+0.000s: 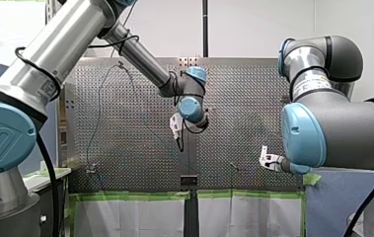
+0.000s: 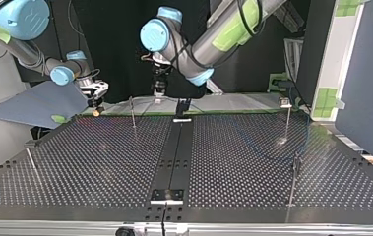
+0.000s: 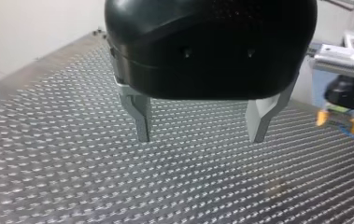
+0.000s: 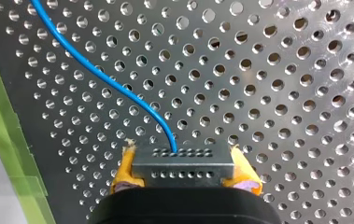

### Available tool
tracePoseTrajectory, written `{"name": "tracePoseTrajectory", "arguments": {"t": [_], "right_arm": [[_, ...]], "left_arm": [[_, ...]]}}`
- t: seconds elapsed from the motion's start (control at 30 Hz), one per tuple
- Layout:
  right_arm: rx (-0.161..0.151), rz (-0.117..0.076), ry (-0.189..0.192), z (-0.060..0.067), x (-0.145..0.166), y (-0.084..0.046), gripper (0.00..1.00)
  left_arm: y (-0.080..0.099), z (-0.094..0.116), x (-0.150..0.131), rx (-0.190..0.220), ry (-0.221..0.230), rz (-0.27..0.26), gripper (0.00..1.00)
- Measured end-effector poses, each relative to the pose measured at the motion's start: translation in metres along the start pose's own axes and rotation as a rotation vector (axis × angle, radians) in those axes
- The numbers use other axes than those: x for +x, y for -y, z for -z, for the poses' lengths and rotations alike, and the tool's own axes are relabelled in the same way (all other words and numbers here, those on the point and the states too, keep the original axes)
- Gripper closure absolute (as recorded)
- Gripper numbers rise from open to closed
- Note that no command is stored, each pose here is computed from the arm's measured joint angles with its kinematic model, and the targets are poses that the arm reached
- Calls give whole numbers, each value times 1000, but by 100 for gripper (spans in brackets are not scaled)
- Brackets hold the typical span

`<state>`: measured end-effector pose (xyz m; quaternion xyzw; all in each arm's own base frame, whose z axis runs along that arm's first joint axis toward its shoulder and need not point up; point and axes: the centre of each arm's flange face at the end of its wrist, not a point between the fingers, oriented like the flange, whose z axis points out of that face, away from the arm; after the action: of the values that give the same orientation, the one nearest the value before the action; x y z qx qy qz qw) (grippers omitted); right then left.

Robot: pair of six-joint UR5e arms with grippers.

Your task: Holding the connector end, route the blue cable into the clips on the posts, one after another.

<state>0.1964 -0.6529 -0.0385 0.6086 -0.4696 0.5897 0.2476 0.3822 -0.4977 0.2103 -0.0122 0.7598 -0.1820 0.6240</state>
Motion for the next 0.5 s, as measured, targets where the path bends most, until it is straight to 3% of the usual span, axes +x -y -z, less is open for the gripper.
{"name": "tracePoseTrajectory", "arguments": {"t": [0.2, 0.5], "right_arm": [[1, 0, 1, 0, 0, 1, 100], [-3, 1, 1, 0, 0, 1, 100]], "left_arm": [[-10, 14, -19, -28, 67, 32, 0], [-19, 36, -41, -21, 144, 93, 0]]}}
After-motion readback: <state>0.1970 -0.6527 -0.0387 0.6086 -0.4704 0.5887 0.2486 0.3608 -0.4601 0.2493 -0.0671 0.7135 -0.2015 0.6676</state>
